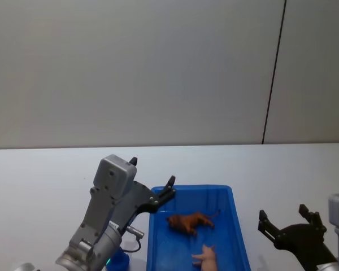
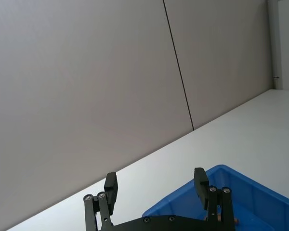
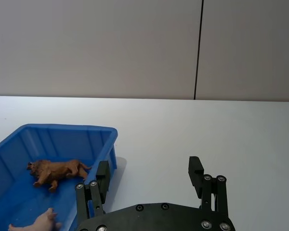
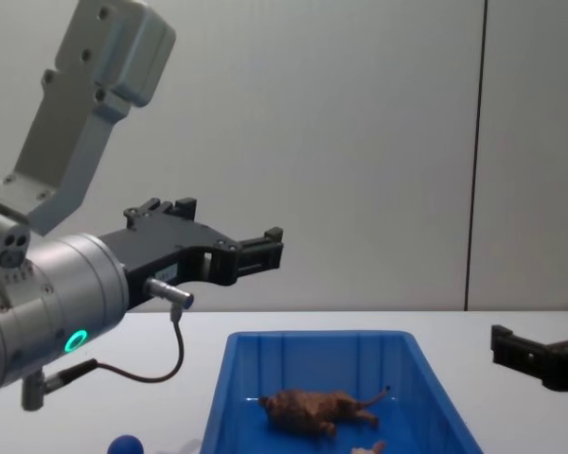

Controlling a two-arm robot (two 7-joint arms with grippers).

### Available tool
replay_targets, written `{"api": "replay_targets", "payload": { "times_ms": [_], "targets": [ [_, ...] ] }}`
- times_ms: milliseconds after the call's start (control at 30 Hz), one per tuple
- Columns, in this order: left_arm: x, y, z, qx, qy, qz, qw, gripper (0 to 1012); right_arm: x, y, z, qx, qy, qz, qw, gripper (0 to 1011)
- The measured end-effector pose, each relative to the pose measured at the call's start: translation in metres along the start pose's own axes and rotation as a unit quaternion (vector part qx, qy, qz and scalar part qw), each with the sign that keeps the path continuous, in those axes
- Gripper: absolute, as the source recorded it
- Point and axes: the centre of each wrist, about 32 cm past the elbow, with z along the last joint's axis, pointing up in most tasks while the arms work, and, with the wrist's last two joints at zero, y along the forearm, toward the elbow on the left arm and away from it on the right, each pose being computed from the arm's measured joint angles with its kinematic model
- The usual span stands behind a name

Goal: Pick up the two dolls from the table and place them into the box.

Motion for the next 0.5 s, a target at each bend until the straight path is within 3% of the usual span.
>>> {"api": "replay_targets", "payload": {
  "times_ms": [267,500],
  "targets": [
    [0.0031,0.0081,0.0024,0.03,0.005,0.014,0.9994,1001,0.001,-0.003,0.0,0.001,0.0,-0.008,1.0,1001],
    [0.008,0.0194,0.0042,0.068,0.016,0.026,0.9972,1001,0.002,-0.004,-0.001,0.002,0.0,-0.013,0.9999,1001]
  ]
}}
